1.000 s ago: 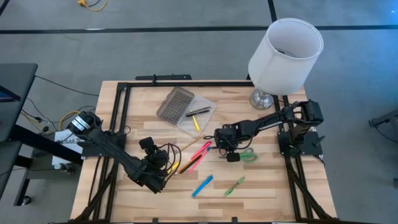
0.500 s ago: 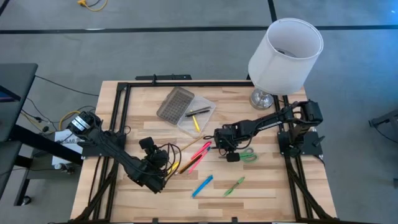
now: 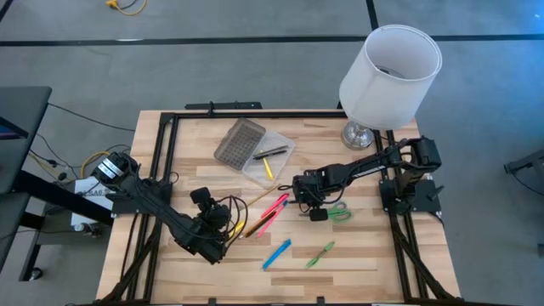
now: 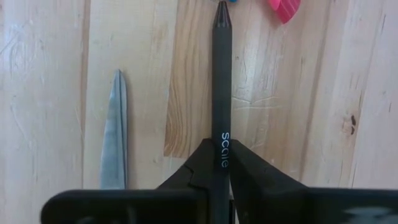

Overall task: Pick & place school supplies into a supply box
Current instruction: Put the black pen into the supply box

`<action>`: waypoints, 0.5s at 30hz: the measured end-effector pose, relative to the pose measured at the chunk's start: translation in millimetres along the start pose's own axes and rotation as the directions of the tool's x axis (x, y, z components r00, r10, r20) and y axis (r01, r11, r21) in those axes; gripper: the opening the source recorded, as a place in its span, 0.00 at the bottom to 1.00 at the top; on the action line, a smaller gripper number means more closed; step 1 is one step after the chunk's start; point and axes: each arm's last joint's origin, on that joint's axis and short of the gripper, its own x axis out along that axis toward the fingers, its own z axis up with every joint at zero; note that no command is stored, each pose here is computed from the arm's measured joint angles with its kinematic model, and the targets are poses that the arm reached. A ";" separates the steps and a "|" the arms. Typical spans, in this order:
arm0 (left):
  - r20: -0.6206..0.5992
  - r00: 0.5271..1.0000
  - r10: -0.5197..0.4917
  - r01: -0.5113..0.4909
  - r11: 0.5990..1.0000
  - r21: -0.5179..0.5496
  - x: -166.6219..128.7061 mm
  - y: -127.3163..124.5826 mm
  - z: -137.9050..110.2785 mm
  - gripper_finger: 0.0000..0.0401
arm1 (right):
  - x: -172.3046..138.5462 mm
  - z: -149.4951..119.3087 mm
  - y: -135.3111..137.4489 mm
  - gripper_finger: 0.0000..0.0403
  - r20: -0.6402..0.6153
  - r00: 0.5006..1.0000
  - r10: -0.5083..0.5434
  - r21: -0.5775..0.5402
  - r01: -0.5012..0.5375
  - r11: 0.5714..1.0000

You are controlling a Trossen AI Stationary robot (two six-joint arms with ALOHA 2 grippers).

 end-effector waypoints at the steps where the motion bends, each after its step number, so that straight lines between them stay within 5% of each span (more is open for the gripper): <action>1: 0.000 1.000 0.000 0.000 1.000 0.000 0.0 0.0 0.0 0.36 | 0.0 0.0 0.0 0.07 0.000 1.000 0.000 0.000 0.000 1.000; 15: -0.001 1.000 0.000 0.000 1.000 0.000 0.1 0.0 0.0 0.36 | 0.0 0.3 0.0 0.07 0.004 1.000 0.000 0.000 0.000 1.000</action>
